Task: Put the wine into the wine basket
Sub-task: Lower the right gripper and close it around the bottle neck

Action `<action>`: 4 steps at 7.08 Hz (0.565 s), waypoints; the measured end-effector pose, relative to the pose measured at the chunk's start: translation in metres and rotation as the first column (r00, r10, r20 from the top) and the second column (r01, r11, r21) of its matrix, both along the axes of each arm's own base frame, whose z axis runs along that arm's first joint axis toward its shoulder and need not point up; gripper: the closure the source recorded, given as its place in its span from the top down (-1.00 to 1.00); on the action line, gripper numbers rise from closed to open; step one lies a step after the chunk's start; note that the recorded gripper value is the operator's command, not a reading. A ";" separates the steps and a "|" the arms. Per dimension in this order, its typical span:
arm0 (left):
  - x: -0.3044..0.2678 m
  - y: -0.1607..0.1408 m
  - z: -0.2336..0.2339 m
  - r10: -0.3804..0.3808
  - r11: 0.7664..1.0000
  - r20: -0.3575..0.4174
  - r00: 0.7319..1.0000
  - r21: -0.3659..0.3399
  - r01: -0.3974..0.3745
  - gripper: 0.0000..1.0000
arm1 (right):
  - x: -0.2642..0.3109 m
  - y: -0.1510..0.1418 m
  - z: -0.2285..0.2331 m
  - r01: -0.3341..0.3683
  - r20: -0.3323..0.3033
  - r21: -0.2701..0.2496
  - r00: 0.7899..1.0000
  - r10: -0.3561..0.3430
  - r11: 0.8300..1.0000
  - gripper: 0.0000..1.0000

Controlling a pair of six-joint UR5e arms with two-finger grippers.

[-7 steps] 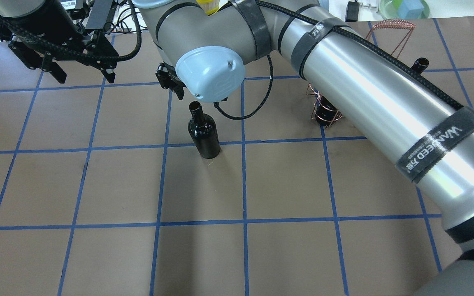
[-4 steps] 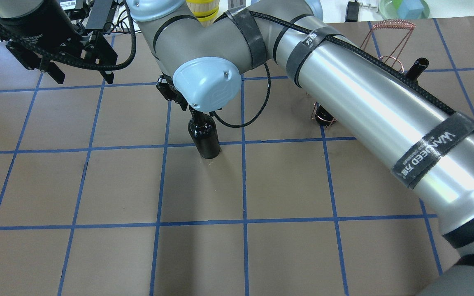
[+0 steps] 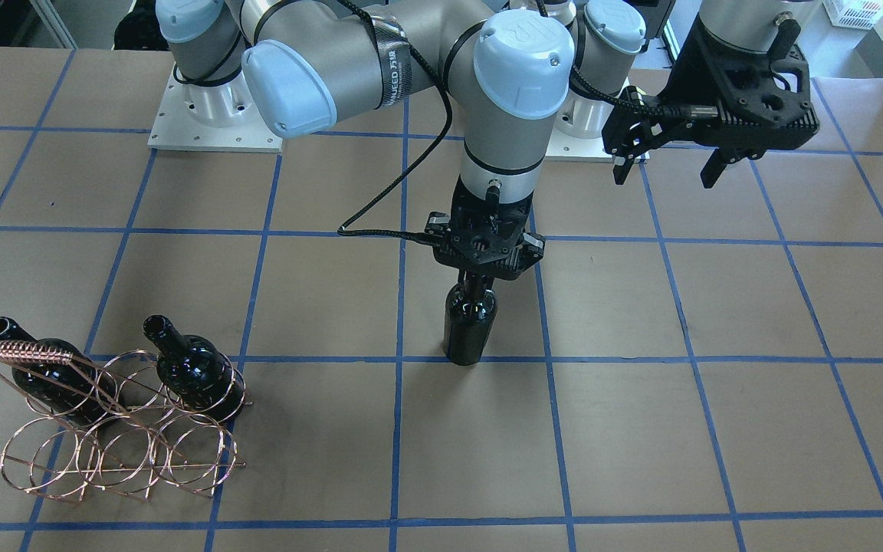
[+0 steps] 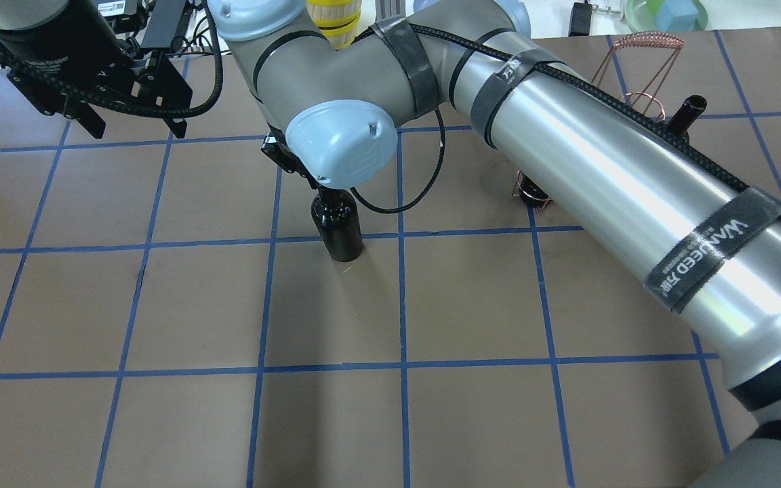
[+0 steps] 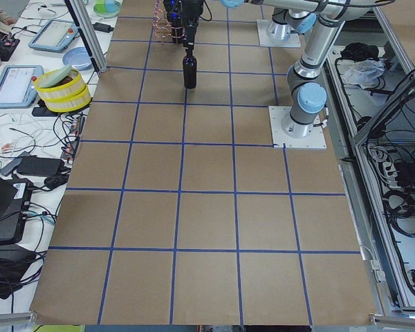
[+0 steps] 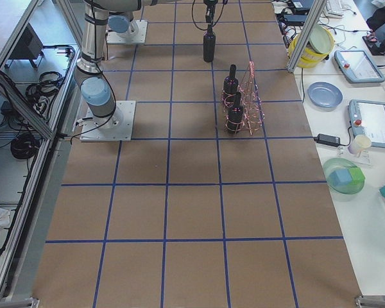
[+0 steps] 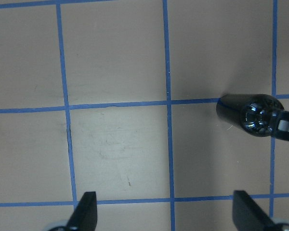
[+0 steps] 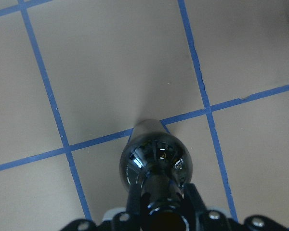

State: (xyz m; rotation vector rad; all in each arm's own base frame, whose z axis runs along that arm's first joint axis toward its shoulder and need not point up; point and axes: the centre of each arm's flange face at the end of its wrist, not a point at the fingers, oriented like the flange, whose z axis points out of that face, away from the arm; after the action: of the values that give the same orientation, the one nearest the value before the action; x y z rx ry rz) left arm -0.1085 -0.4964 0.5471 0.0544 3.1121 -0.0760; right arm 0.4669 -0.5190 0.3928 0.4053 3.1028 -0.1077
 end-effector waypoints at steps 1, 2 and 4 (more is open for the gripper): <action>0.000 0.000 0.000 0.000 1.000 0.000 1.000 0.000 0.000 1.00 | 0.001 0.000 0.001 -0.002 0.012 -0.002 1.000 0.002 1.000 -0.76; 0.000 0.000 0.000 0.000 1.000 0.000 1.000 -0.001 0.000 1.00 | 0.002 0.000 0.002 -0.003 0.019 -0.004 1.000 0.003 1.000 -0.77; 0.000 0.000 0.001 0.000 1.000 0.000 1.000 -0.001 0.000 1.00 | -0.002 0.000 0.012 -0.002 0.029 -0.015 1.000 0.003 1.000 -0.80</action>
State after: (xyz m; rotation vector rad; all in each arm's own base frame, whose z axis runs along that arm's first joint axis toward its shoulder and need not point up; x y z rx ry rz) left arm -0.1084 -0.4959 0.5477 0.0542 3.1116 -0.0778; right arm 0.4645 -0.5191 0.4046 0.3988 3.0718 -0.1244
